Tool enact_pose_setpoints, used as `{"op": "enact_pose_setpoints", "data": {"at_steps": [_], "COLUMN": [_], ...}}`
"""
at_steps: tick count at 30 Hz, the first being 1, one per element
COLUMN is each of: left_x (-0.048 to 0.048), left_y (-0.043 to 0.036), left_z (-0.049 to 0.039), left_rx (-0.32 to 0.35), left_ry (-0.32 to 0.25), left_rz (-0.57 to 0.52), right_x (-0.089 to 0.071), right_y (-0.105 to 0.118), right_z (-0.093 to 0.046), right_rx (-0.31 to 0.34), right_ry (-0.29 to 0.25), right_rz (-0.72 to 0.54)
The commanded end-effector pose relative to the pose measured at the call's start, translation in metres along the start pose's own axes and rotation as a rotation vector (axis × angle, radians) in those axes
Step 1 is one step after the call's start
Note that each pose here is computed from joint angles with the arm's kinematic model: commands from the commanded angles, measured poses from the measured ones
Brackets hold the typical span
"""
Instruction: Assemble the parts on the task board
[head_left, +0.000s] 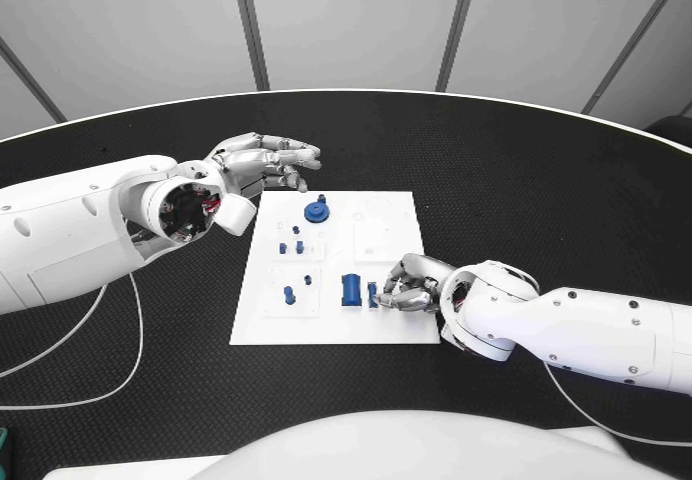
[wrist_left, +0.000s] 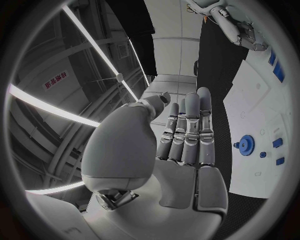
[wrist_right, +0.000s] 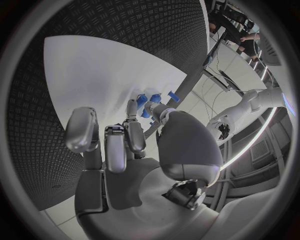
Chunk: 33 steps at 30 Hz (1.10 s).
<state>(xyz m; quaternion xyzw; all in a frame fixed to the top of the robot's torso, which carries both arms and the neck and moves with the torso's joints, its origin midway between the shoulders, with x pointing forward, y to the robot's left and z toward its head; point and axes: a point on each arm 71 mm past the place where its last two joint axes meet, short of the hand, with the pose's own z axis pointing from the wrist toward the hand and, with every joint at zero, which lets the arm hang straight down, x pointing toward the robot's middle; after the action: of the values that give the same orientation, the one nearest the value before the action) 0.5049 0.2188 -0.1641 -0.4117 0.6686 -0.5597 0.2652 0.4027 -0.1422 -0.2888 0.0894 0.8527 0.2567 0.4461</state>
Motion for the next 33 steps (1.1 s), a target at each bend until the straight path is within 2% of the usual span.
{"op": "enact_pose_setpoints", "data": {"at_steps": [1, 17, 26, 33], "left_x": [-0.0001, 0.0001, -0.0003, -0.0001], "left_y": [0.0000, 0.0000, 0.0000, 0.0001], "left_z": [-0.0001, 0.0001, -0.0003, -0.0004], "left_rx": [0.000, 0.000, -0.001, -0.001], "left_ry": [0.000, 0.000, -0.002, -0.001], "left_rz": [0.000, 0.000, 0.000, 0.000], "right_x": [0.000, 0.003, 0.002, 0.001], "right_y": [0.000, 0.000, -0.001, 0.002], "right_z": [0.001, 0.010, 0.012, 0.010], "right_rx": [0.002, 0.032, 0.038, 0.012], "right_ry": [0.002, 0.029, 0.021, -0.003], "right_rz": [-0.002, -0.023, -0.020, -0.007]}}
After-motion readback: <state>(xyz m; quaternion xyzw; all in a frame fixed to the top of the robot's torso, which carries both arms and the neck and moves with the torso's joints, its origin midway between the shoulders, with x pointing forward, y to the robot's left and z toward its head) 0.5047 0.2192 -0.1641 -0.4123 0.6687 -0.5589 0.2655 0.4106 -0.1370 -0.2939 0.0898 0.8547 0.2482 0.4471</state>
